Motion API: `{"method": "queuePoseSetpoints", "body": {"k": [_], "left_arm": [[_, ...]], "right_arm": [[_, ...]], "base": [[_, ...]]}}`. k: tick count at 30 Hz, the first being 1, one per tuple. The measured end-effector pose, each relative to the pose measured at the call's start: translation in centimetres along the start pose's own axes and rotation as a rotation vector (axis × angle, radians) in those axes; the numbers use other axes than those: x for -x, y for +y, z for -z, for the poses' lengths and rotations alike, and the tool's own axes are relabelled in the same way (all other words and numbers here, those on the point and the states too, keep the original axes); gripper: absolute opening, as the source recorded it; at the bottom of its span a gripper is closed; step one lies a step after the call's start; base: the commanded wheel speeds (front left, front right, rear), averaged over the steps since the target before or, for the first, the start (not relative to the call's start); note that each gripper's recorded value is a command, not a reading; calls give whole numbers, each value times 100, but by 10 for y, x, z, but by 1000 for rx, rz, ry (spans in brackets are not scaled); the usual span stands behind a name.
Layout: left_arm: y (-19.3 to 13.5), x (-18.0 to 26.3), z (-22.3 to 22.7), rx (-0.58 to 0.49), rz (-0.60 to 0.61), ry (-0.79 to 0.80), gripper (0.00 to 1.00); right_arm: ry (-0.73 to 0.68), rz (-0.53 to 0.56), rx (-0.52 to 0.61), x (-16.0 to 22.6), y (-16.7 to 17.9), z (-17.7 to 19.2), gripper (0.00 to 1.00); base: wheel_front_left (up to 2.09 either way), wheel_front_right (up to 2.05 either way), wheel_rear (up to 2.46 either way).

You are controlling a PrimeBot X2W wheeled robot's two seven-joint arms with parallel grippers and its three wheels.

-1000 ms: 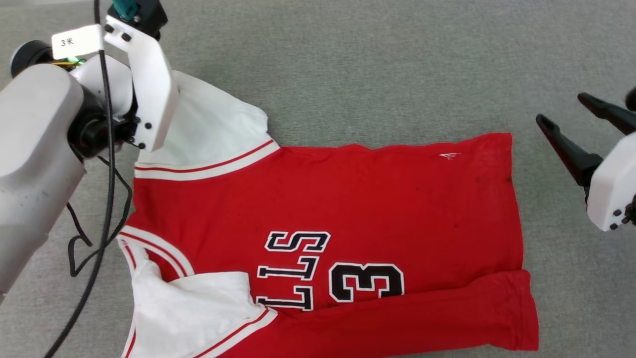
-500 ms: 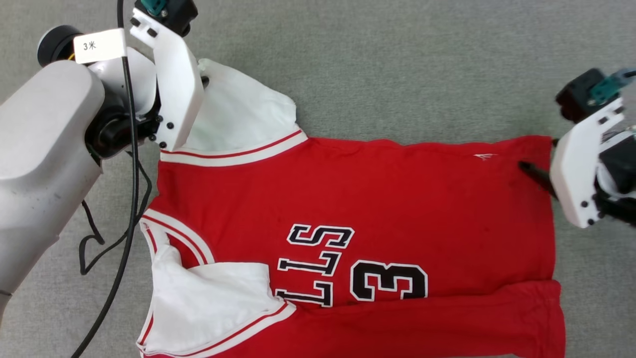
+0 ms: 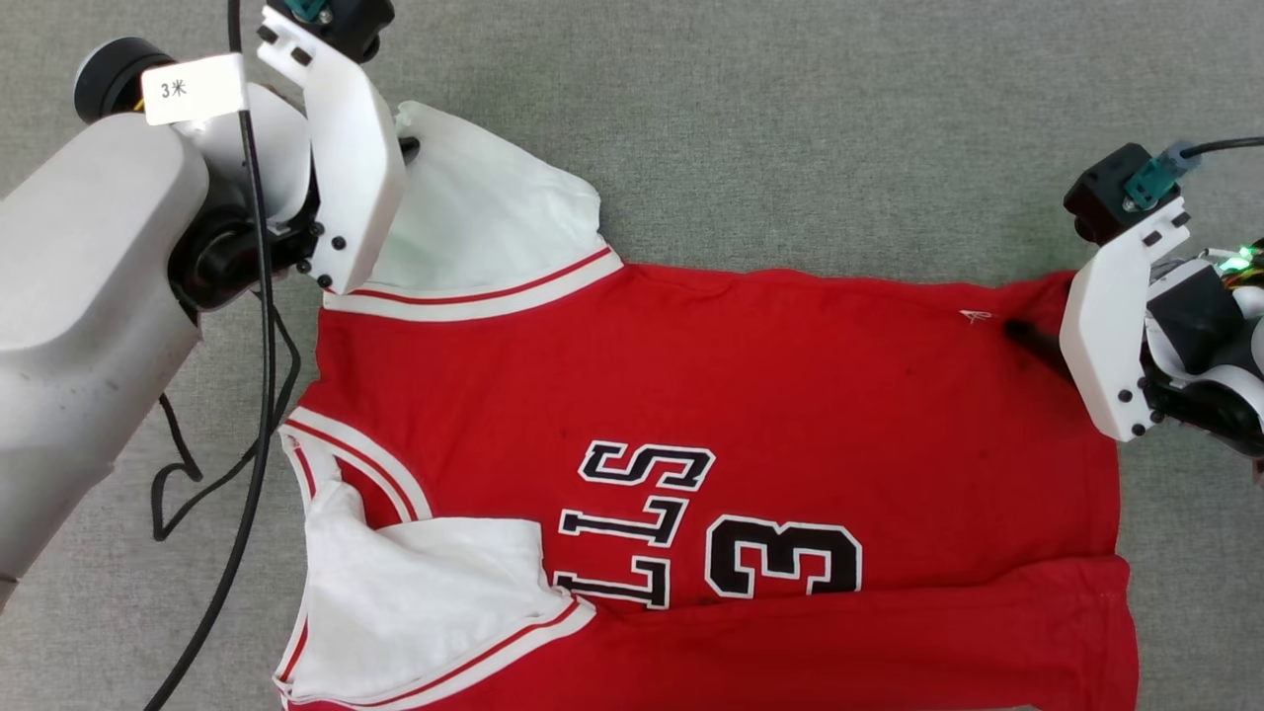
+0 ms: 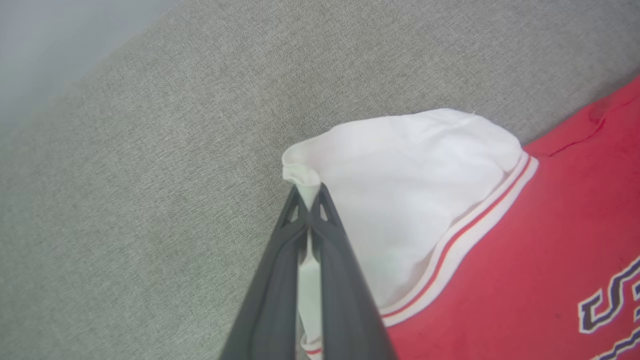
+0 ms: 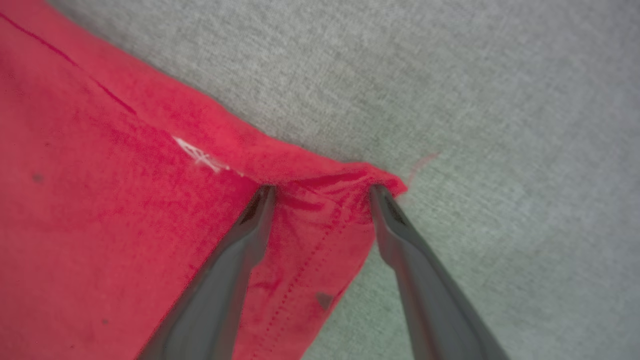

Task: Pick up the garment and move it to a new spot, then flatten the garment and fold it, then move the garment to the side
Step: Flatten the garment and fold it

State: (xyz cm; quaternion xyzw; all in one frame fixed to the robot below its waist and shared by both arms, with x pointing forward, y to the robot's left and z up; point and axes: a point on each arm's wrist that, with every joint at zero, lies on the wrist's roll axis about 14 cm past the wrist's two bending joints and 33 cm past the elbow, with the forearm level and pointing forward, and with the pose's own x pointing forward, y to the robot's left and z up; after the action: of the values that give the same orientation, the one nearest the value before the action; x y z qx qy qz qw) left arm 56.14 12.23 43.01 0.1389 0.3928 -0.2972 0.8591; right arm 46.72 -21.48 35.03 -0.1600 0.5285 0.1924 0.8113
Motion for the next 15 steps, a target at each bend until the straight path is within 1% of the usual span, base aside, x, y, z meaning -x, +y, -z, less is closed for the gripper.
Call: {"method": "queuePoseSetpoints", "body": {"k": [1, 7, 10, 15], "left_arm": [[0, 1, 0, -1, -2, -1, 0], [0, 15, -7, 2, -14, -41, 0], [-2, 26, -8, -1, -21, -60, 0], [-6, 52, -7, -5, -32, -102, 0]], "right_arm": [[-12, -1, -8, 0, -1, 0, 0], [-163, 18, -34, 12, -5, -14, 0], [-252, 19, -46, 24, -3, -23, 0], [-352, 26, -53, 47, 0, -26, 0]], "base": [[0, 0, 0], [0, 0, 0], [0, 0, 0], [0, 0, 0]]}}
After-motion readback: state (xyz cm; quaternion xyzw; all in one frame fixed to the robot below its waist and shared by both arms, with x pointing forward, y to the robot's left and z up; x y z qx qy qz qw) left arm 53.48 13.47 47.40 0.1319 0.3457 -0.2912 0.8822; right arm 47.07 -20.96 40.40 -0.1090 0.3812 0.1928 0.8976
